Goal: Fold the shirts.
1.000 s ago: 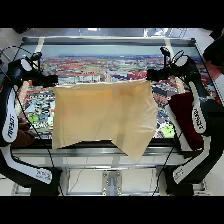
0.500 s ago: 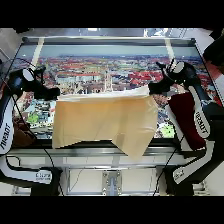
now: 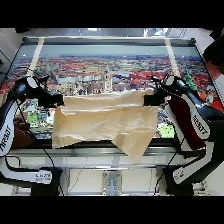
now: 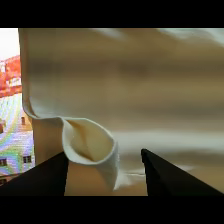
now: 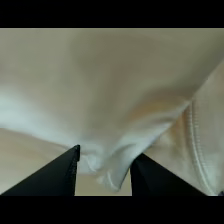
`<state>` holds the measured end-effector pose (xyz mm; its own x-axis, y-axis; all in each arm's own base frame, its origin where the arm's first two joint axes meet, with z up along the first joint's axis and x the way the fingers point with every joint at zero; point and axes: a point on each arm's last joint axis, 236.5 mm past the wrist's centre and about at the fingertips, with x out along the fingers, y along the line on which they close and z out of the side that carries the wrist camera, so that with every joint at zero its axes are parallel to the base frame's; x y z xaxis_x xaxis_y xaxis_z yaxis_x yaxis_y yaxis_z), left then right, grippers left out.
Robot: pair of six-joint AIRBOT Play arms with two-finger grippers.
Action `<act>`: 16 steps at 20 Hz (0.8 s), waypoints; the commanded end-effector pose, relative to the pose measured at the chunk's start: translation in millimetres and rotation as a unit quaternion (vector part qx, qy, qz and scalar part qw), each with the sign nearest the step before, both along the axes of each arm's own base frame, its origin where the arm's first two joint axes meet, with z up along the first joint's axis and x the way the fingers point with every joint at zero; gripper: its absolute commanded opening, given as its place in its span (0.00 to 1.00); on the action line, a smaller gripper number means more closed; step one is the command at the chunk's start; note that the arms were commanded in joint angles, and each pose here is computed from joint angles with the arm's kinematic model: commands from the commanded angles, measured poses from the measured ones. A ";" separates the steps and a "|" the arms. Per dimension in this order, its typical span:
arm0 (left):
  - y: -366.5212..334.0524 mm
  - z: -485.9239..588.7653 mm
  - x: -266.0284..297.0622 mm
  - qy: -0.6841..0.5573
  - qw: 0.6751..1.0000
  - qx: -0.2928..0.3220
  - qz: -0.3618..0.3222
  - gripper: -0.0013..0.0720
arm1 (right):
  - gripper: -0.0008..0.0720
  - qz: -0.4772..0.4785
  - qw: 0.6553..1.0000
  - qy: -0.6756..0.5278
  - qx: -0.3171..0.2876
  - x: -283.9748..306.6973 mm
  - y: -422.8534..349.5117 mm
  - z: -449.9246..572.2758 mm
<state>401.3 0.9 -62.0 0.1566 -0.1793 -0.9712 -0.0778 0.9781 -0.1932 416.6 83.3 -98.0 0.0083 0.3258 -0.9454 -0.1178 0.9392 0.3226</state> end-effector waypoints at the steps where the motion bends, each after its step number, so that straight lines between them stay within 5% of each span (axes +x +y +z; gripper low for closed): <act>1: -5.4 21.2 3.2 -0.026 1.000 -0.012 0.006 0.72 | 0.50 0.031 0.999 0.019 -0.022 -19.6 -8.7 27.4; 5: 7.8 116.5 -7.9 -0.135 0.991 0.018 0.005 0.72 | 0.55 0.040 0.988 -0.081 -0.124 -28.7 -61.8 127.9; 7: 28.0 142.5 -39.1 -0.168 0.984 0.054 0.020 0.72 | 0.55 0.005 0.986 -0.107 -0.128 -50.1 -85.4 165.3; 13: 40.6 23.8 -192.9 -0.056 0.965 0.012 0.255 0.72 | 0.55 -0.115 0.993 -0.018 0.026 -168.3 -52.6 76.6; 15: 24.7 3.6 -210.1 -0.044 0.951 -0.028 0.305 0.72 | 0.88 -0.149 0.985 0.031 0.079 -202.5 -23.2 36.2; 16: 15.0 -1.1 -214.5 -0.035 0.943 -0.051 0.327 0.72 | 0.93 -0.166 0.979 0.053 0.104 -215.2 -10.3 23.9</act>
<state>217.3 34.7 -31.1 0.3365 -0.0579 -0.9399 -0.4920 0.8403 -0.2278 241.1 36.4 -36.9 0.0669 0.3683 -0.9273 0.0883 0.9236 0.3732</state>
